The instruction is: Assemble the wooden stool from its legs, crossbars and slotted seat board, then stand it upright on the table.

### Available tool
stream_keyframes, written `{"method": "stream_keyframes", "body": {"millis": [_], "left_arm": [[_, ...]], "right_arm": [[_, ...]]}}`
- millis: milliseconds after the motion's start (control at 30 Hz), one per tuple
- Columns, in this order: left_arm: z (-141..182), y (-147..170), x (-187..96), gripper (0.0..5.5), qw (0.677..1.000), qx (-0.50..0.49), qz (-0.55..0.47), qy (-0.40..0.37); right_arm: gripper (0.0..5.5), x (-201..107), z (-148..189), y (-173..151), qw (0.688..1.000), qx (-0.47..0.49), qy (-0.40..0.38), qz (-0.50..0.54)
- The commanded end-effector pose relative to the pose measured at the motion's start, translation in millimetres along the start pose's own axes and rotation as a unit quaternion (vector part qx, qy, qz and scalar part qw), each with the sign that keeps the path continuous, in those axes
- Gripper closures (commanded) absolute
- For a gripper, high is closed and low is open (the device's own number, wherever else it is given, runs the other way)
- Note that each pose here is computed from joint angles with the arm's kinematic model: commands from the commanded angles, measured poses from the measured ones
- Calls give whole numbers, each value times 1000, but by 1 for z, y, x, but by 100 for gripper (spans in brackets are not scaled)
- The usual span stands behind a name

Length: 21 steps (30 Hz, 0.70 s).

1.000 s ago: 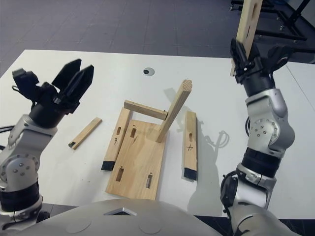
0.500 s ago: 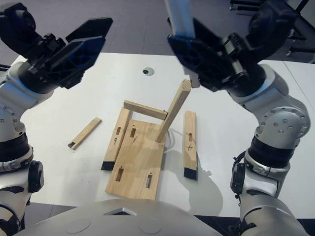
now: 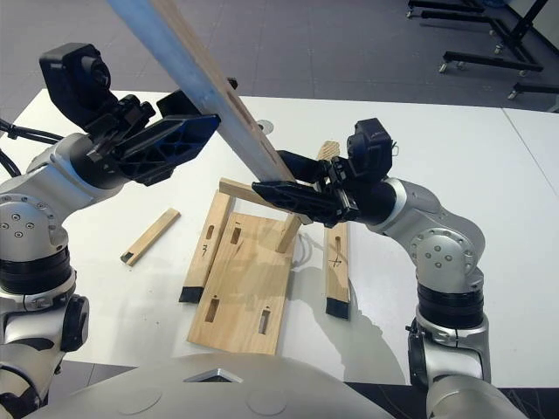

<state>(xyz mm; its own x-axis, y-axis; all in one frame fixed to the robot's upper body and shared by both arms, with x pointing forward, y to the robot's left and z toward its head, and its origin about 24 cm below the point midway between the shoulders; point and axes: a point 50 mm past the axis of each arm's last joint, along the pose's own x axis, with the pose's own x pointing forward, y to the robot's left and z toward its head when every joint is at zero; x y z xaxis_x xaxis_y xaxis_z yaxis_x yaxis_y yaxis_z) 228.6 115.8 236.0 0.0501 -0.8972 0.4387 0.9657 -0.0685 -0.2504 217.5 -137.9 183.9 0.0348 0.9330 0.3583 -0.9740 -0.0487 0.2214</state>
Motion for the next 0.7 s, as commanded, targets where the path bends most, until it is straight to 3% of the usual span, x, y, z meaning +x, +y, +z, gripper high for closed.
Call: {"method": "stream_keyframes", "body": {"millis": [33, 300, 633, 700], "left_arm": [[-6, 1, 1, 166, 1000, -24, 3, 4], [-12, 4, 1, 166, 999, -28, 26, 22], [-2, 5, 0, 324, 999, -32, 26, -33], [-2, 3, 1, 329, 998, -36, 22, -39]], "right_arm": [[348, -3, -7, -2, 1000, -3, 23, -7], [348, -5, -10, -4, 1000, -8, 24, -16], [348, -11, -9, -7, 999, -7, 42, -22], [348, -13, -11, -9, 998, -7, 52, -25]]}}
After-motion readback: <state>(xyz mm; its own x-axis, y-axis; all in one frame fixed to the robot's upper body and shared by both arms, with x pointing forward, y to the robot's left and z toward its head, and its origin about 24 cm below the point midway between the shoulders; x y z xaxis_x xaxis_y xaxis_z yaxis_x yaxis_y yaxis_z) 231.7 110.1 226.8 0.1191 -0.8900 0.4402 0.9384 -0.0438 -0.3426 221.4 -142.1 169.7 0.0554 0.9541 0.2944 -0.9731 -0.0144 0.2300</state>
